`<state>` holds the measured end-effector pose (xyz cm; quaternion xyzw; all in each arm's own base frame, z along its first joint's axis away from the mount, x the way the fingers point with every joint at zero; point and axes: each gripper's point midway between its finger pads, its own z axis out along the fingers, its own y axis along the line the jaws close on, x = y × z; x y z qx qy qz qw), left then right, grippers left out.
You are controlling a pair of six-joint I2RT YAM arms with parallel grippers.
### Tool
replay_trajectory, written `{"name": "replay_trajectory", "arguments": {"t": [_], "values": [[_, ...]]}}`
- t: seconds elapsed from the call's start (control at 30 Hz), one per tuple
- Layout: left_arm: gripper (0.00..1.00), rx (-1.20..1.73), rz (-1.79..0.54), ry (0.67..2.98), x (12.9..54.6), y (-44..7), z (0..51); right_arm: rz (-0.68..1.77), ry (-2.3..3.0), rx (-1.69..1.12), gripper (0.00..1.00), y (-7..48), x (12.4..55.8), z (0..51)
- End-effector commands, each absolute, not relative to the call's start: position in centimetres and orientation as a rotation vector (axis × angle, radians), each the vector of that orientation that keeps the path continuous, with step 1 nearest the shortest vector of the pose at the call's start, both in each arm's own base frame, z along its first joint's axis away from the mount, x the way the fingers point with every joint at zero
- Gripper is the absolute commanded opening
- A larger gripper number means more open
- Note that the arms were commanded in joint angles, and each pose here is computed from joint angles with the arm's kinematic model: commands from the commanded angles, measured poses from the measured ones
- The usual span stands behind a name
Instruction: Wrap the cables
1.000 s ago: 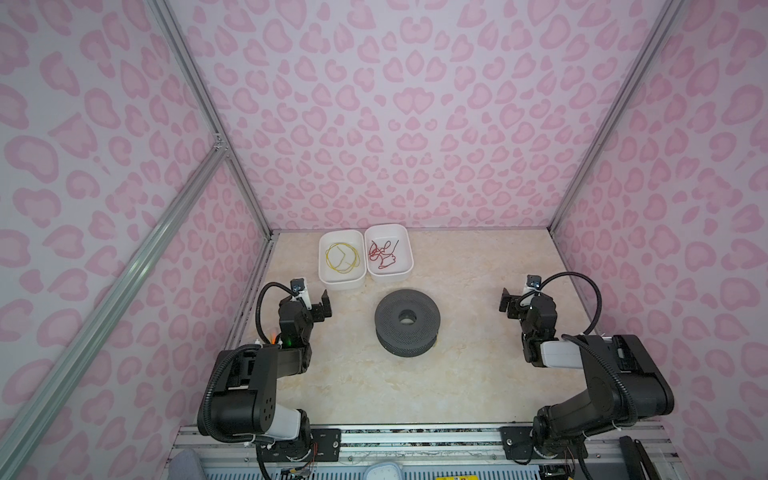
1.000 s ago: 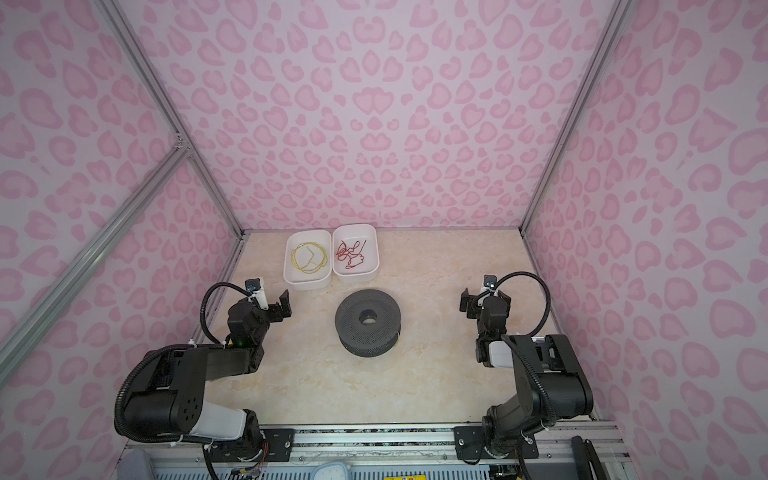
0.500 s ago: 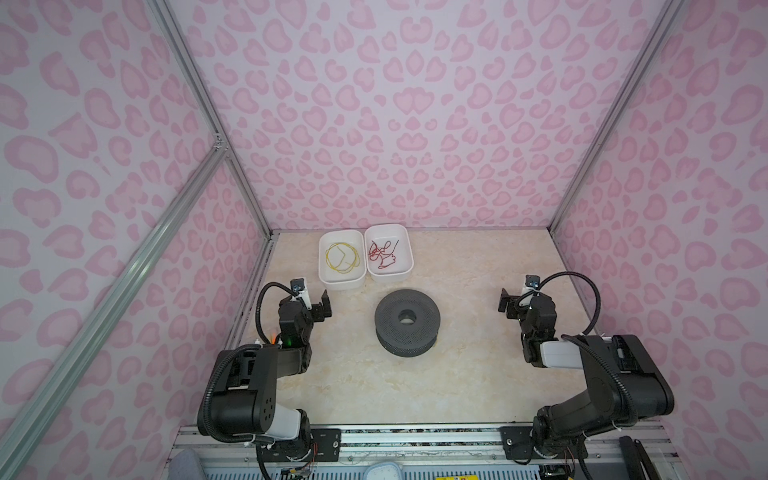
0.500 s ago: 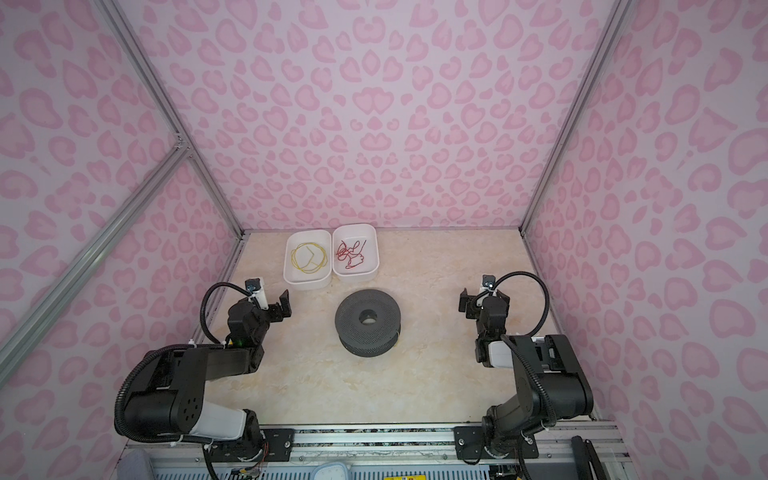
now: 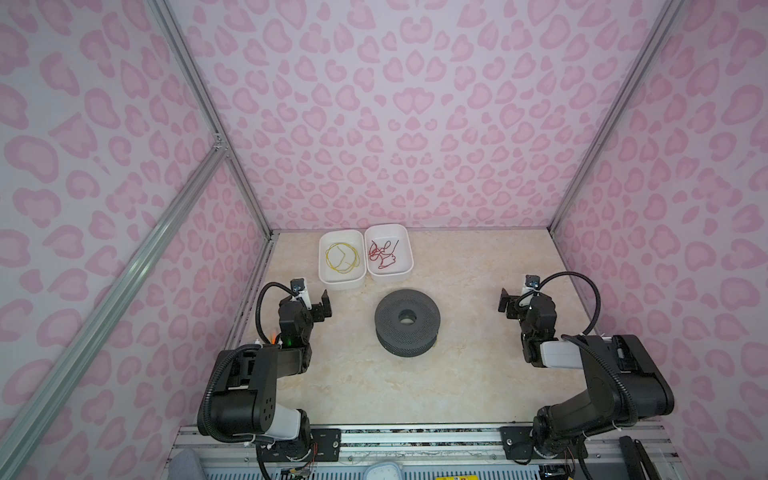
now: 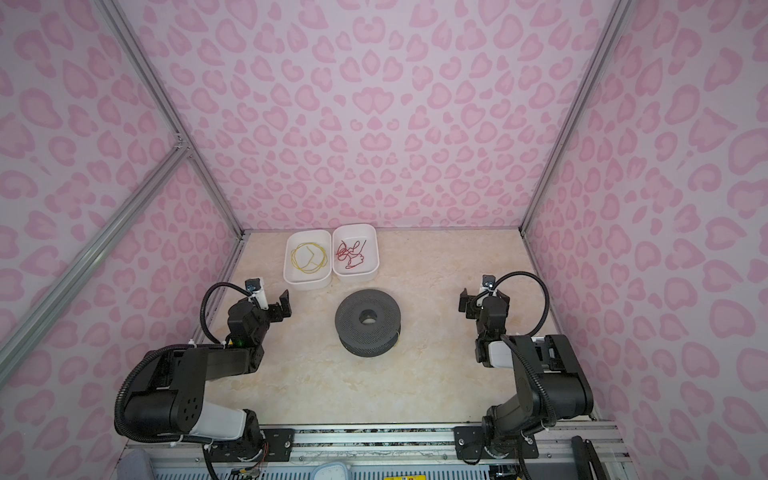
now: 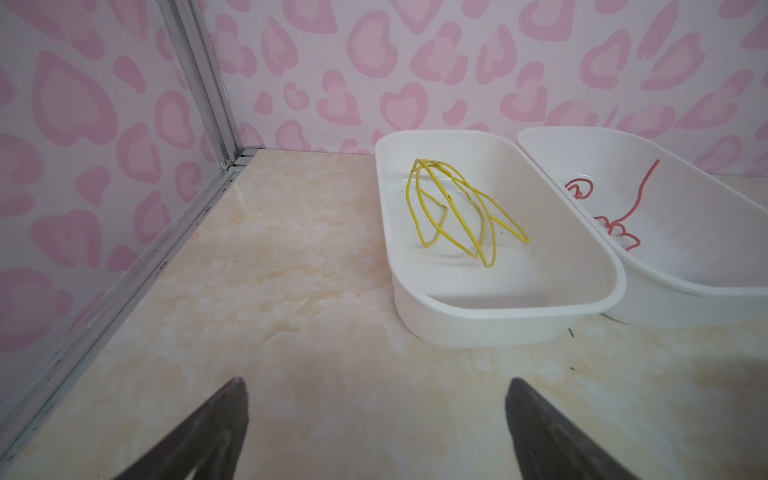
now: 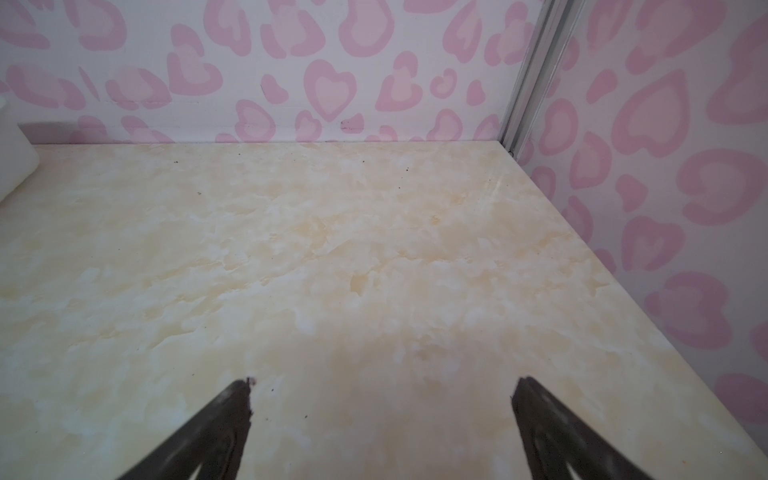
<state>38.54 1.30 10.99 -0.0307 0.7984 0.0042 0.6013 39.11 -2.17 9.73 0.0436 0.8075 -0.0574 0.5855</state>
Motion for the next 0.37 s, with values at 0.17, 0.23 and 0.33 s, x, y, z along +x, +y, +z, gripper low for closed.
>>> {"name": "replay_trajectory", "arguments": {"t": [0.17, 0.23, 0.33], "values": [[0.98, -0.07, 0.004, 1.831, 39.04, 1.24, 11.6, -0.141, 1.878, 0.103, 1.0, -2.23, 39.07, 9.77], [0.98, -0.069, 0.004, 1.833, 38.99, 1.22, 11.54, -0.139, 1.878, 0.102, 1.0, -2.19, 39.09, 9.8], [0.98, -0.076, 0.01, 1.829, 38.89, 1.39, 11.59, -0.14, 1.878, 0.104, 1.0, -2.24, 39.06, 9.79]]}}
